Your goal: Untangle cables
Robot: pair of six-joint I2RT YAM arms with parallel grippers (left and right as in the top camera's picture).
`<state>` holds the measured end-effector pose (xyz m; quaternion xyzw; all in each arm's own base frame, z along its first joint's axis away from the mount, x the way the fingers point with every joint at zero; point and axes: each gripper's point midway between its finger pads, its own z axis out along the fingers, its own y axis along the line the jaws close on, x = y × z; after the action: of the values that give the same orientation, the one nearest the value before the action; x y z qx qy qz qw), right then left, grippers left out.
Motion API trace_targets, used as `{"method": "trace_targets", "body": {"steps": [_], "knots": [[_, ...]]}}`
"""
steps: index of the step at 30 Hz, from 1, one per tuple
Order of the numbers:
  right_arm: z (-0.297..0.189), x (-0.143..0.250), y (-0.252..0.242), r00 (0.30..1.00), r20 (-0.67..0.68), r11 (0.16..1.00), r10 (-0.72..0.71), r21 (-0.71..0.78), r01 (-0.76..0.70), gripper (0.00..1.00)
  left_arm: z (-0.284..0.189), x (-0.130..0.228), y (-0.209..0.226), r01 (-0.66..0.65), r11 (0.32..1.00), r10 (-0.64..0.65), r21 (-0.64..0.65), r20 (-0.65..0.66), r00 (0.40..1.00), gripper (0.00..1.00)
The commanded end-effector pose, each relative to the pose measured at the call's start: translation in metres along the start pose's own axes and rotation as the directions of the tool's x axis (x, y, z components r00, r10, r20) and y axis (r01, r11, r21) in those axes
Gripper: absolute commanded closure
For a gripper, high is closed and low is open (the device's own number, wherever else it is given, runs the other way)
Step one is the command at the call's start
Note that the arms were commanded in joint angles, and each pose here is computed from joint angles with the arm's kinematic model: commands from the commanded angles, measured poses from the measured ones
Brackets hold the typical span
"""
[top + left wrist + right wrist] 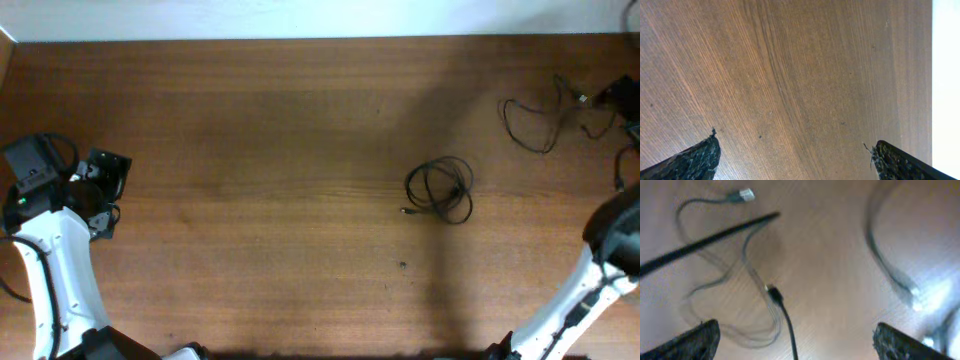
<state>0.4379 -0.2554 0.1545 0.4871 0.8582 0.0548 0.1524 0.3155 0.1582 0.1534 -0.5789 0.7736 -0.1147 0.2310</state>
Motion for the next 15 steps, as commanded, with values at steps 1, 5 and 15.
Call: {"method": "trace_targets", "body": {"steps": [1, 5, 15], "knots": [[-0.082, 0.038, 0.043, 0.974, -0.137, 0.943, 0.181, -0.256, -0.211, 0.02, 0.0, -0.001, 0.001, -0.011, 1.0, 0.011, -0.005, 0.006, 1.0, 0.01], [-0.1, 0.106, 0.054, 0.818, -0.502, 0.878, 0.28, -0.212, -0.43, 0.02, 0.0, -0.001, 0.001, -0.011, 1.0, 0.011, -0.005, 0.006, 1.0, 0.01], [0.013, 0.111, 0.069, 0.807, -0.583, 0.9, 0.089, -0.301, -0.316, 0.02, 0.0, -0.002, 0.001, -0.011, 1.0, 0.011, -0.005, 0.007, 1.0, 0.01]]}}
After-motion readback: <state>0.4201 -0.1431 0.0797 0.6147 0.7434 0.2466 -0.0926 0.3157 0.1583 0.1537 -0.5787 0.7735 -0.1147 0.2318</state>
